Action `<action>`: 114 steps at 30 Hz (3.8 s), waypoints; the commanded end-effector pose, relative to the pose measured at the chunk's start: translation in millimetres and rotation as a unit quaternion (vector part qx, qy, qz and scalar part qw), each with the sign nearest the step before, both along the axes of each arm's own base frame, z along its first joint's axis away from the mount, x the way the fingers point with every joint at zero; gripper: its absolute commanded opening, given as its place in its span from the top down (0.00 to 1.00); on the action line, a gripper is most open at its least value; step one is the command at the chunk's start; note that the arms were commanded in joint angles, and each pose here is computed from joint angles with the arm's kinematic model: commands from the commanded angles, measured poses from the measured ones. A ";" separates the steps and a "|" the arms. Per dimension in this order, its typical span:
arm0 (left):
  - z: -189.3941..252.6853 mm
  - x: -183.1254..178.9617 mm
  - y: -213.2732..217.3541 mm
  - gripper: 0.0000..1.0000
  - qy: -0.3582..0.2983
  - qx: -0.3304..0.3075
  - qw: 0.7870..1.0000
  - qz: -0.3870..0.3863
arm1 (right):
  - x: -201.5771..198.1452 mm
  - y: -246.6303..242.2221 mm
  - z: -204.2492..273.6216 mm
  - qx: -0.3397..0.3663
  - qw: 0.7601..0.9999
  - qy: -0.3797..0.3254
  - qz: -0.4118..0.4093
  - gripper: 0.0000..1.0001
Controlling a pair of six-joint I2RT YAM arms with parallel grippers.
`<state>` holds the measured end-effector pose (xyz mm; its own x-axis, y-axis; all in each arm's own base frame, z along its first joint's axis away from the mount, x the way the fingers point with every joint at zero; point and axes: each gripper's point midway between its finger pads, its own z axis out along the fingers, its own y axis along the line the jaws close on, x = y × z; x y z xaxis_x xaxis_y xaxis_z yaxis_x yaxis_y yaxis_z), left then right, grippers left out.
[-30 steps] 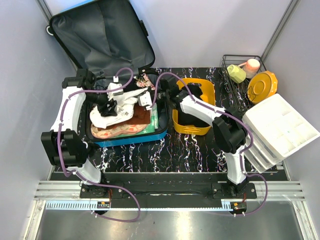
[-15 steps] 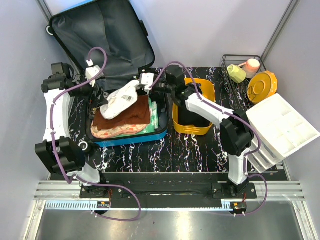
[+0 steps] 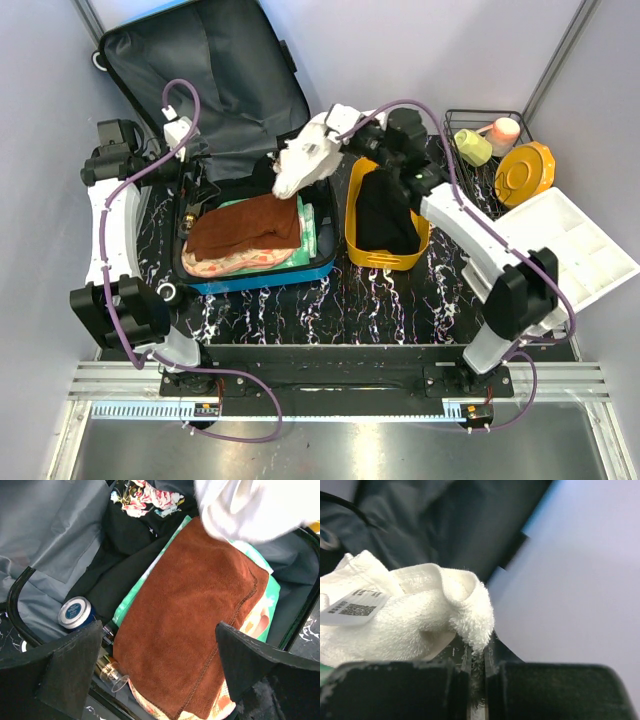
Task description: Open, take out, and arrange the luggage
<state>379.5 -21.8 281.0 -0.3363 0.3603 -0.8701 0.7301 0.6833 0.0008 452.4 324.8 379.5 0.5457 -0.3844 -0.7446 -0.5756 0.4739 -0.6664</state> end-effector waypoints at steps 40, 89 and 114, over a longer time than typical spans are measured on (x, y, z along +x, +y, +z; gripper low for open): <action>-9.0 6.1 -21.0 0.01 0.005 -0.037 0.999 -0.016 | -49.7 -138.8 -230.6 -0.237 0.893 0.224 -0.310 1.00; -109.4 -46.9 -137.7 0.12 -0.072 0.146 0.954 -0.252 | -80.9 -17.7 -137.6 -0.030 0.966 0.253 0.054 0.00; -122.4 -42.5 -159.8 0.57 -0.067 0.127 0.949 -0.282 | -55.5 -23.3 -137.2 -0.026 0.974 0.219 0.055 0.00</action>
